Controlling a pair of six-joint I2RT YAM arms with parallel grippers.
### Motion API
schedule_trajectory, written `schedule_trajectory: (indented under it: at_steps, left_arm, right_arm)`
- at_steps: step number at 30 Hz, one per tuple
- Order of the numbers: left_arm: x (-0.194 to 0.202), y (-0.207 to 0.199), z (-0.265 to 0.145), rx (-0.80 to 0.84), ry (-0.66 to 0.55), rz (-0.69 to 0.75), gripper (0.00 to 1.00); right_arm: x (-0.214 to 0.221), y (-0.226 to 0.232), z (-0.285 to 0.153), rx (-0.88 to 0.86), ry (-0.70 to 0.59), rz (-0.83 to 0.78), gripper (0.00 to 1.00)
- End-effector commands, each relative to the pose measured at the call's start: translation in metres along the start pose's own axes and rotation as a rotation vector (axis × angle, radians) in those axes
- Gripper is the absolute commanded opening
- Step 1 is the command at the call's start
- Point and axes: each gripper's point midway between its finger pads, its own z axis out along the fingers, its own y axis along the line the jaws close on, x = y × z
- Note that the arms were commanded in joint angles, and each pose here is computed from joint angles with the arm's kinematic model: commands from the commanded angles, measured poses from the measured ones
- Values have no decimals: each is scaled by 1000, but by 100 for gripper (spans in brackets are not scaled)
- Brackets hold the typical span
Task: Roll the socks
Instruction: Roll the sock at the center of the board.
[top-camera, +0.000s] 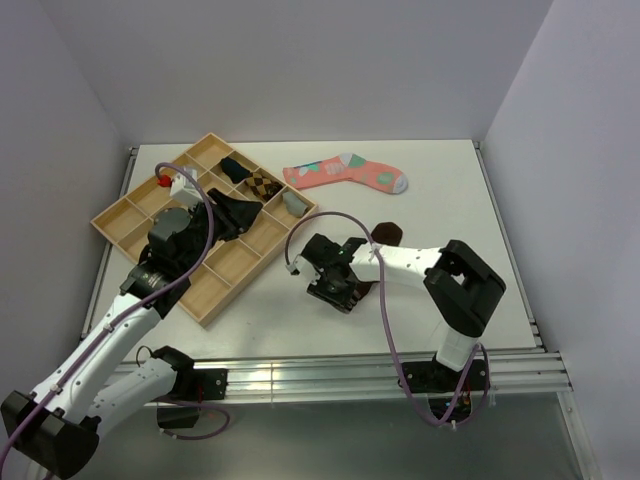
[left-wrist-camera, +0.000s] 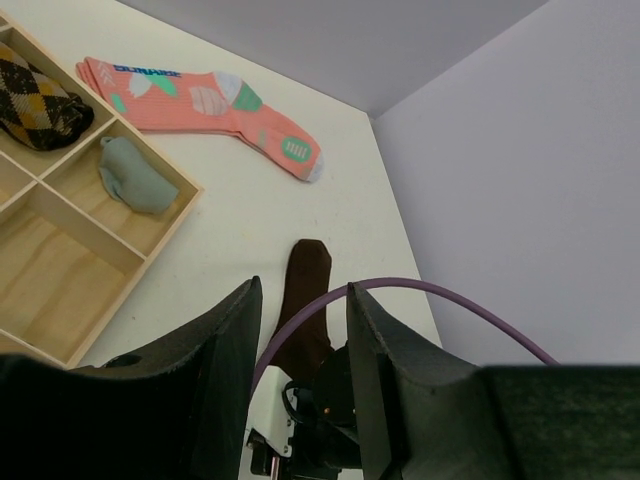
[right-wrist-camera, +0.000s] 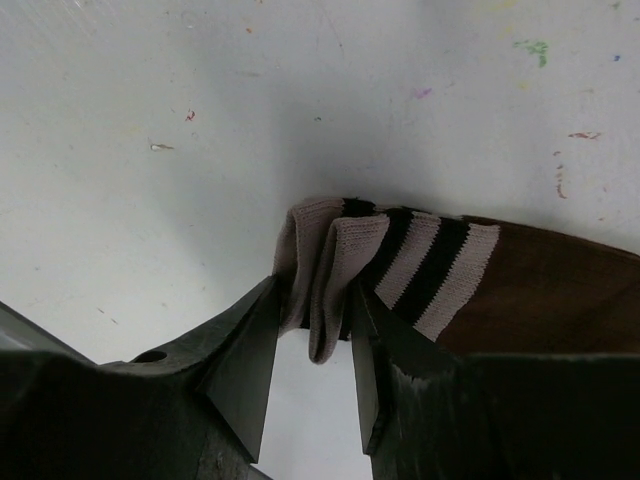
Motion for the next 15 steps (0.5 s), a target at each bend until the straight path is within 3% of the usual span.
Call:
schedule_trajectory:
  at_steps: [1, 7, 9, 15]
  left_arm:
    - [0, -1, 2, 19, 0, 11, 45]
    - [8, 9, 4, -9, 16, 3, 44]
    - [5, 8, 5, 4, -4, 0, 44]
    - [11, 14, 4, 8, -13, -28, 38]
  right_arm:
    - [7, 5, 9, 3, 31, -7, 41]
    - [2, 11, 5, -14, 13, -18, 41]
    - [2, 11, 2, -24, 11, -21, 37]
    - [1, 23, -9, -287, -11, 3, 25]
